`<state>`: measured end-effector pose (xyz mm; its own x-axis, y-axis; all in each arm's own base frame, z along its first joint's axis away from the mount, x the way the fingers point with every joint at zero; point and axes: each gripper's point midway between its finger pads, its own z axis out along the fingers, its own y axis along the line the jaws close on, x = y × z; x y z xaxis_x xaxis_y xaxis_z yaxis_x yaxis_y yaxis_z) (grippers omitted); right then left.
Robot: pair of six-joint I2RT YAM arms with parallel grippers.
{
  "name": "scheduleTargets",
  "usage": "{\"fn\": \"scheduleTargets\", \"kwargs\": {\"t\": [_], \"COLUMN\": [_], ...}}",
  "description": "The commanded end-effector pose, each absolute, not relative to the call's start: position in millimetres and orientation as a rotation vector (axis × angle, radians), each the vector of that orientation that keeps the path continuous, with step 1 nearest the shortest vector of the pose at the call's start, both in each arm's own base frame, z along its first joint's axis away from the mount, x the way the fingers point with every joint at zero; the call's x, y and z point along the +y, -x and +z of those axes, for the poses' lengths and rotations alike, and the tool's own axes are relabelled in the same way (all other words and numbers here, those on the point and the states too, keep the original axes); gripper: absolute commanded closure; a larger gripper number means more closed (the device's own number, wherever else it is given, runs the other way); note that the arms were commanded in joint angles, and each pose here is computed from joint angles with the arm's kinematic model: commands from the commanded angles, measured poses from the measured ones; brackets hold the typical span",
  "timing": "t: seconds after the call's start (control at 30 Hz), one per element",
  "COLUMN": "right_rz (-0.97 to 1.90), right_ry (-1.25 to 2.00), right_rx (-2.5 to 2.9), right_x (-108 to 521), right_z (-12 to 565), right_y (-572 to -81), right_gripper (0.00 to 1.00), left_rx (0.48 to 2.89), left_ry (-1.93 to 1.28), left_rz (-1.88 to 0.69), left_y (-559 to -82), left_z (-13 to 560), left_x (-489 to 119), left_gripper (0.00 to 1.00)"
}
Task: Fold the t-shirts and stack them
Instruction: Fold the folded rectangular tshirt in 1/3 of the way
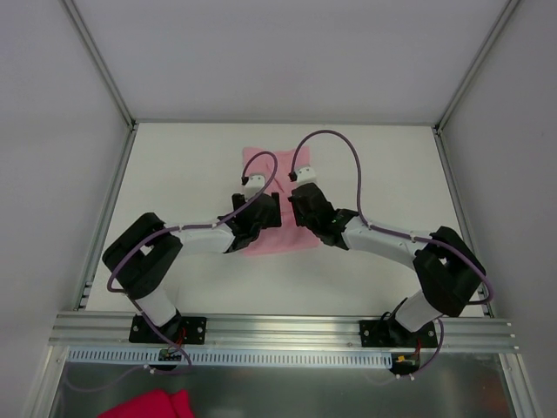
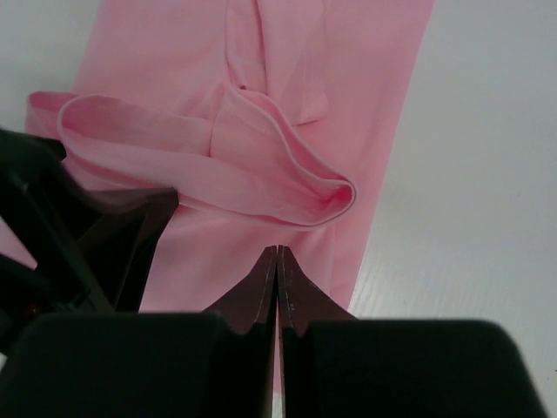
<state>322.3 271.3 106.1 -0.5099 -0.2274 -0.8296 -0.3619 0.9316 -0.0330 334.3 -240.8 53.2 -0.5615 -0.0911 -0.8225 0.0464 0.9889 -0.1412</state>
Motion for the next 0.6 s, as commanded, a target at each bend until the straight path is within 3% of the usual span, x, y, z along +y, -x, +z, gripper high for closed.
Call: {"fn": "scheduleTargets", "kwargs": {"t": [0.0,0.57], "right_rz": [0.231,0.276], "right_ry": [0.414,0.506], "right_rx": [2.118,2.083], "right_x": [278,276], "right_z": [116,91], "right_y": [-324,-299], "right_gripper": [0.99,0.99], "left_rx": [2.114,2.102], "left_ry": [0.076,0.117], "left_rz": [-0.218,-0.251], "left_y": [-358,-432], "left_z": [67,77], "left_x": [-247,-250], "left_gripper": [0.2,0.24]}}
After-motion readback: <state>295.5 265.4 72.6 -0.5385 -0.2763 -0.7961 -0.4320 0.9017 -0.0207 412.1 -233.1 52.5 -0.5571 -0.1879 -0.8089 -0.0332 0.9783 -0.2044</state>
